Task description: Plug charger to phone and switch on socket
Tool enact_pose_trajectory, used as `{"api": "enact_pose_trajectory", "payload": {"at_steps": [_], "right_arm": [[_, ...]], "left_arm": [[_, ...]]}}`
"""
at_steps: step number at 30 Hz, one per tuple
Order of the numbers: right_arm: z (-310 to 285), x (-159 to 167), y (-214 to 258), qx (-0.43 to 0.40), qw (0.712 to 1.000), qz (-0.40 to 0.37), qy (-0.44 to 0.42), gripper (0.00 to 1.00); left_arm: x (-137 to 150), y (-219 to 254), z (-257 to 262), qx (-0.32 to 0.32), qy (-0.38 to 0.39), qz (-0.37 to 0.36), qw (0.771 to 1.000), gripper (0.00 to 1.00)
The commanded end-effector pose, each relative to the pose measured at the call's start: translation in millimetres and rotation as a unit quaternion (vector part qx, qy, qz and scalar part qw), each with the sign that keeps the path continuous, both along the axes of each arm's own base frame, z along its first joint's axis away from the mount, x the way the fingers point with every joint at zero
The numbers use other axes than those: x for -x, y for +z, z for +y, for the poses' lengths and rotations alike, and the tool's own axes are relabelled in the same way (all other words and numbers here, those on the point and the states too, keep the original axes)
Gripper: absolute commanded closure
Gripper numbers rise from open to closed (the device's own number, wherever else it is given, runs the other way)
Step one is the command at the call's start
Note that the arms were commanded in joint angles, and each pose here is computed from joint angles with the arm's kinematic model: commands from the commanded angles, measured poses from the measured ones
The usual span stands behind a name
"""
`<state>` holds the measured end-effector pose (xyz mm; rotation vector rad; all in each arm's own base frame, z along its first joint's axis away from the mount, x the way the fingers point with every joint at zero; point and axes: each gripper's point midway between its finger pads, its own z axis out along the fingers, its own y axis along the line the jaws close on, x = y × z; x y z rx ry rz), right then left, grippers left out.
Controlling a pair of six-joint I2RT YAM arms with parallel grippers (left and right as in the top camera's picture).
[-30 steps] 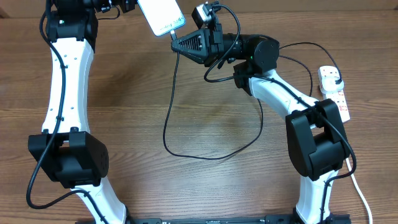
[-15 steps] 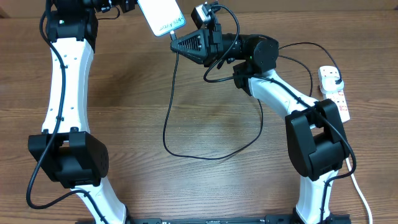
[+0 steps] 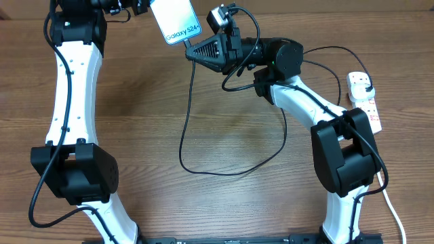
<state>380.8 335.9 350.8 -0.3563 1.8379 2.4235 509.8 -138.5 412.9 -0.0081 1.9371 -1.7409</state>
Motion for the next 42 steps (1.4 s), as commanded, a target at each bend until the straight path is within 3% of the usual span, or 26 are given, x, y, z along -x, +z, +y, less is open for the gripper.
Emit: {"api": "enact_pose_trajectory", "payload": {"at_steps": [1, 42], "right_arm": [[-2.3, -9.6, 8.8, -0.010, 0.998, 0.068, -0.005, 0.96], [-2.9, -15.9, 12.4, -0.024, 0.997, 0.066, -0.023, 0.96]], "left_arm": [[31.2, 18.6, -19.7, 0.004, -0.071, -0.019, 0.997, 0.96], [47.4, 19.0, -34.5, -0.005, -0.120, -0.057, 0.991, 0.96]]}}
